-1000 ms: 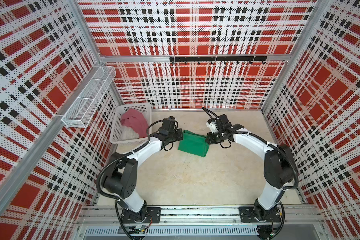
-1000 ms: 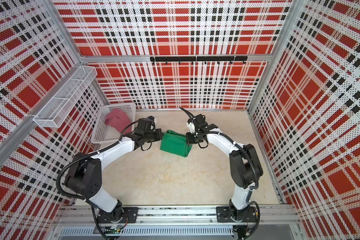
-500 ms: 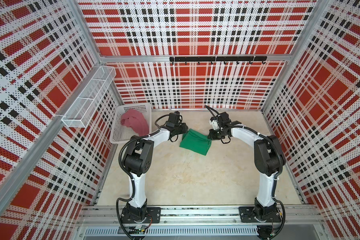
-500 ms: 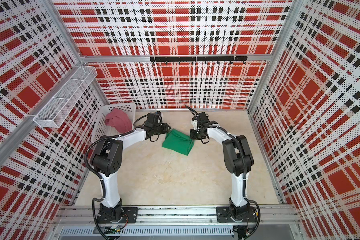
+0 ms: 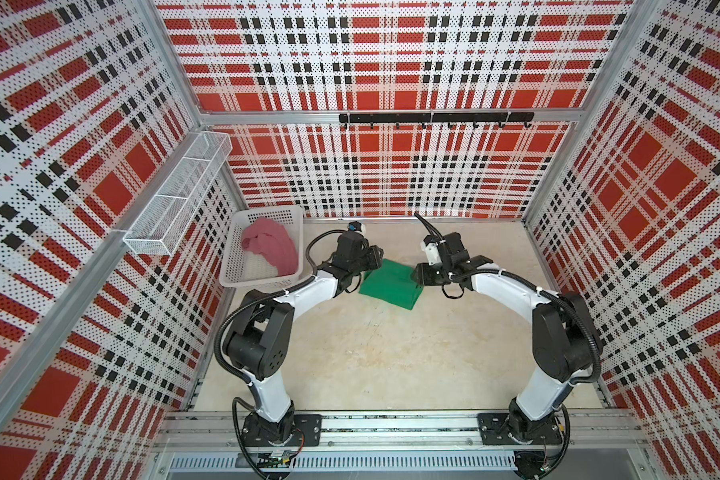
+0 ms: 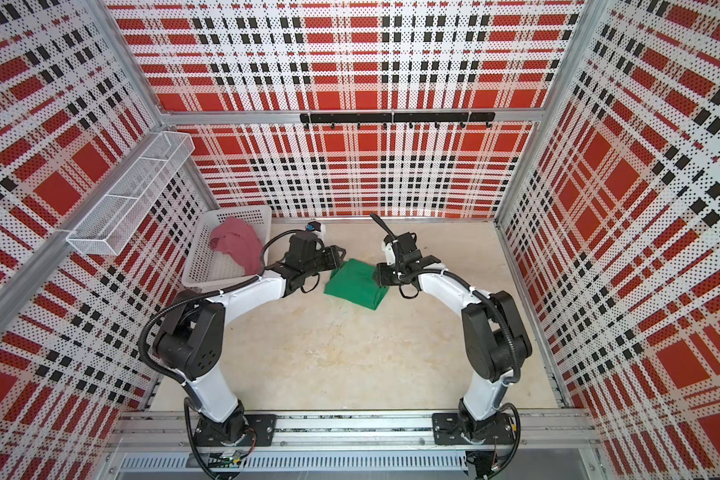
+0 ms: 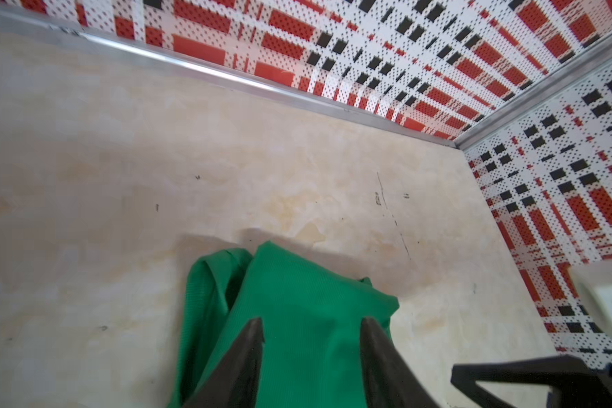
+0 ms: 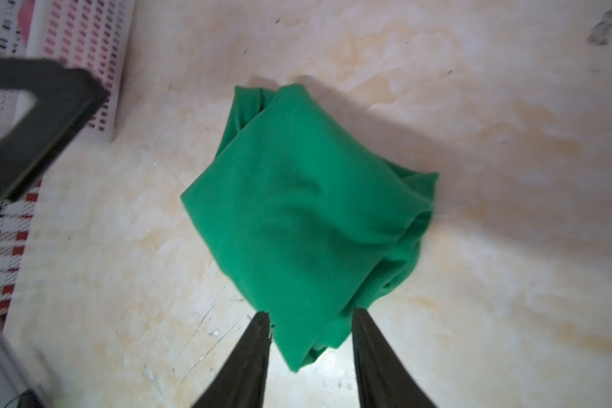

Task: Fold and stack the tank tops
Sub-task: 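Regrasp the folded bundle's sides with both grippers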

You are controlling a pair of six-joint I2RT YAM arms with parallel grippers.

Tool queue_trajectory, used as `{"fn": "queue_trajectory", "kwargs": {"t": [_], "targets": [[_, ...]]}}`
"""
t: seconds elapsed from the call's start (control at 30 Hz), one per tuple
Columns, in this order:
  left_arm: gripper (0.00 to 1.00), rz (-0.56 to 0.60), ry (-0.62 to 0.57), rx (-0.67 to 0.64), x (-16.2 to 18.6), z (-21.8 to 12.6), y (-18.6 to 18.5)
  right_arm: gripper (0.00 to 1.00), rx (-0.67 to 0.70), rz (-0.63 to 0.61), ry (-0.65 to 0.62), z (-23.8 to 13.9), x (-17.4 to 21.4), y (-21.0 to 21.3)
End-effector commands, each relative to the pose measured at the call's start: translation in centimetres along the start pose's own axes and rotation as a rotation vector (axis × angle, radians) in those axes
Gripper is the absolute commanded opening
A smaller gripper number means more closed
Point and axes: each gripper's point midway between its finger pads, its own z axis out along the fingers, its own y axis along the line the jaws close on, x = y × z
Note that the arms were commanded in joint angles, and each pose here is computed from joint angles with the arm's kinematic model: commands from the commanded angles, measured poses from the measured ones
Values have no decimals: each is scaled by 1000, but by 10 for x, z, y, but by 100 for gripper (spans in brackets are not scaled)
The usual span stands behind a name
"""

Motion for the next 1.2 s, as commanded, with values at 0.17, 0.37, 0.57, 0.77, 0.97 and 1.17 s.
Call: {"fn": "queue_trajectory", "kwargs": {"t": [0.17, 0.37, 0.57, 0.77, 0.97, 1.17], "targets": [[32, 12, 89, -28, 37, 33, 6, 35, -140, 163, -61, 12, -2, 11], [32, -75, 140, -59, 89, 34, 30, 22, -199, 189, -43, 37, 10, 24], [29, -119, 229, -91, 148, 19, 45, 16, -66, 229, 21, 63, 47, -19], [26, -160, 282, -79, 201, -30, 33, 15, 40, 229, 93, 39, 89, -49], [39, -105, 227, -86, 157, -74, 20, 24, 5, 144, 51, -16, 66, -31], [44, -19, 162, -24, 86, -68, 13, 33, -79, 43, 6, -28, 28, -18]]}}
